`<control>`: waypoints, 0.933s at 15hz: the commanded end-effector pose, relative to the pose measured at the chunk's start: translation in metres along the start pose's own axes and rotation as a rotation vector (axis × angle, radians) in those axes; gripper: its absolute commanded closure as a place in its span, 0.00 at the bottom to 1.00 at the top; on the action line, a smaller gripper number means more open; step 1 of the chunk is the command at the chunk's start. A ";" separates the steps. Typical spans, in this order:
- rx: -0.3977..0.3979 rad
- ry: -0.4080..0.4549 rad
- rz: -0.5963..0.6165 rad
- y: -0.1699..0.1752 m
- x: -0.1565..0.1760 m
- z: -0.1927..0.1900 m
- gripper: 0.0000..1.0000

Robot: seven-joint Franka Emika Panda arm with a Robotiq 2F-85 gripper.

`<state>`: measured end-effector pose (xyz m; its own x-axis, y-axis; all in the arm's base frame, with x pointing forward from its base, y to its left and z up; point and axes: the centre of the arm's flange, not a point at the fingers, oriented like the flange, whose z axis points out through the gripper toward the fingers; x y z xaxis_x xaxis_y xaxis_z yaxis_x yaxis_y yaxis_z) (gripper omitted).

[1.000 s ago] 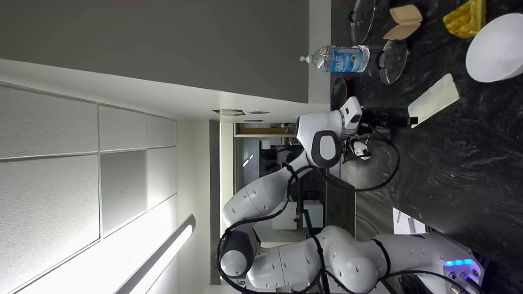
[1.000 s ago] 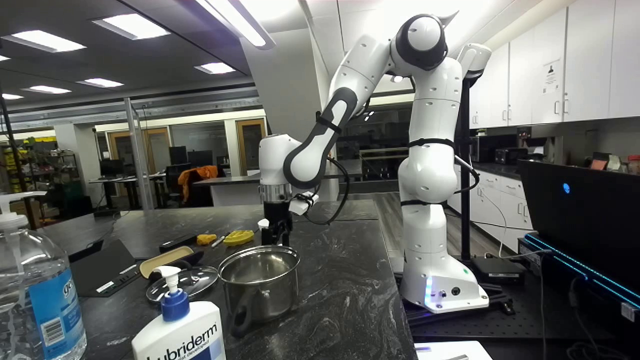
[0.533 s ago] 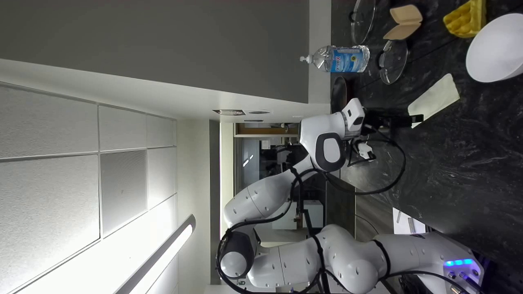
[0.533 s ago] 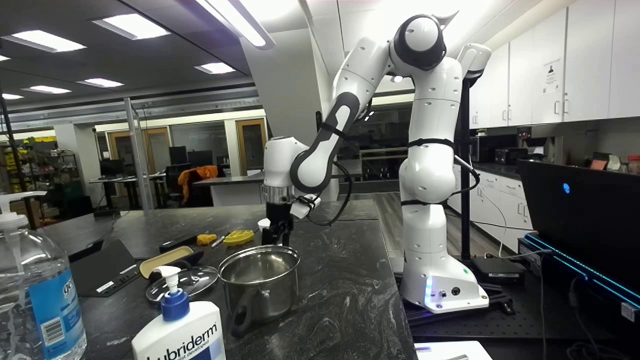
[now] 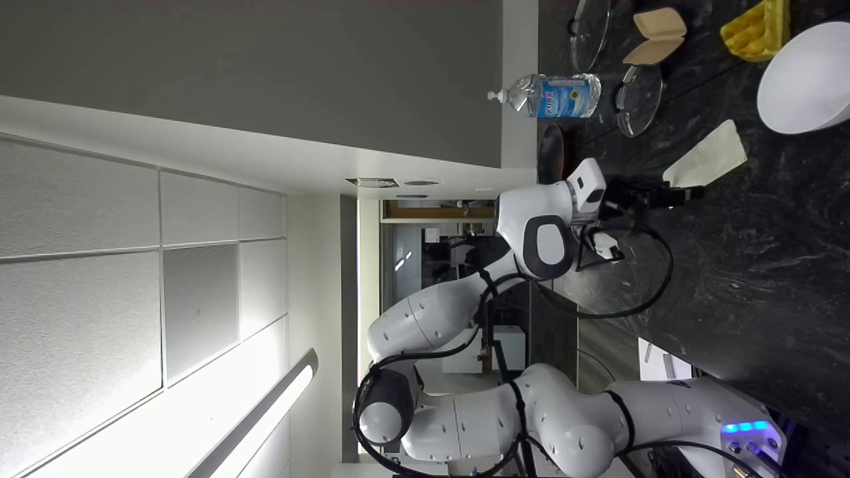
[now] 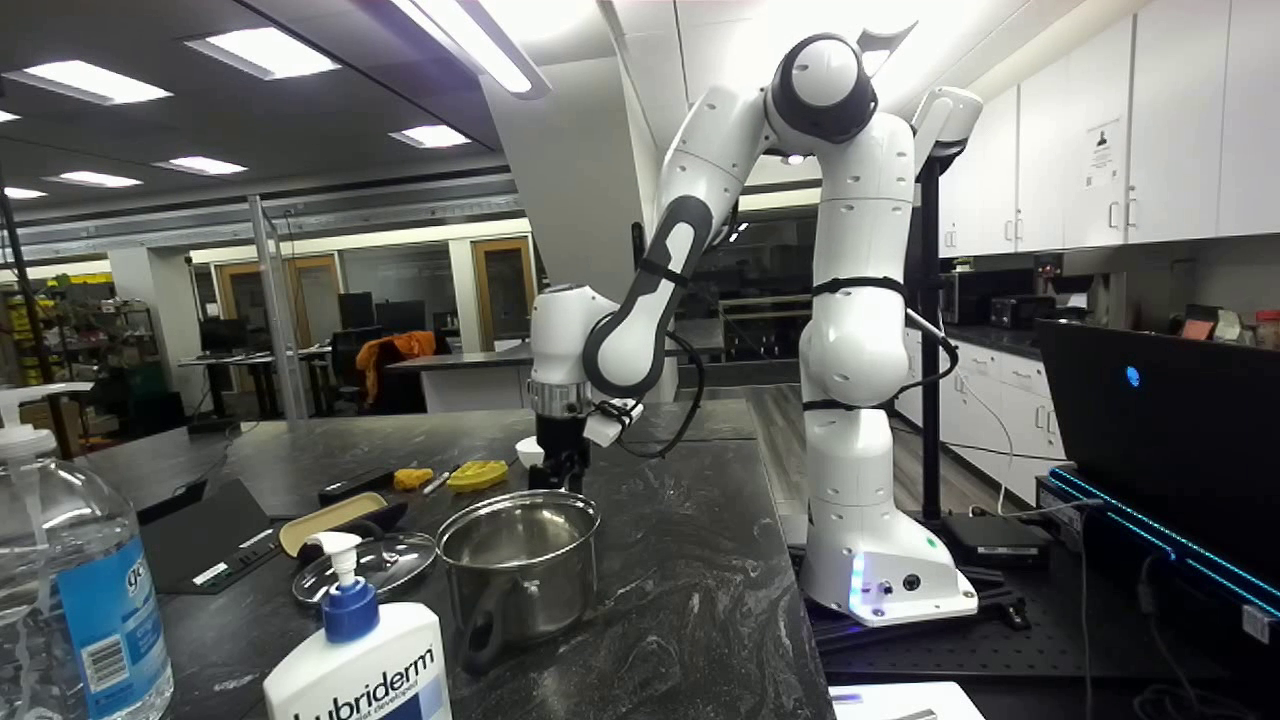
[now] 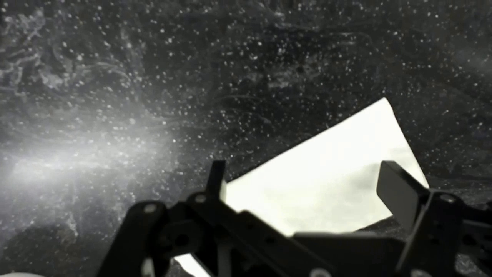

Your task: Move the paper towel side to side

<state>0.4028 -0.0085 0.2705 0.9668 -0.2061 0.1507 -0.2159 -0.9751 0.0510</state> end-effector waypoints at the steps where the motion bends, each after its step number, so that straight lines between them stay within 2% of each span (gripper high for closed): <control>1: -0.005 0.015 -0.012 -0.002 0.001 0.017 0.00; 2: -0.009 0.017 -0.018 -0.003 0.001 0.019 0.25; 4: -0.008 0.026 -0.035 -0.004 0.002 0.021 0.34; 12: -0.030 0.039 -0.061 -0.001 0.005 0.019 0.95; 13: -0.035 0.039 -0.066 -0.001 0.005 0.019 0.99; 14: -0.037 0.040 -0.067 -0.001 0.005 0.019 1.00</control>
<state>0.4085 -0.0135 0.2640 0.9753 -0.1289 0.1792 -0.1469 -0.9849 0.0911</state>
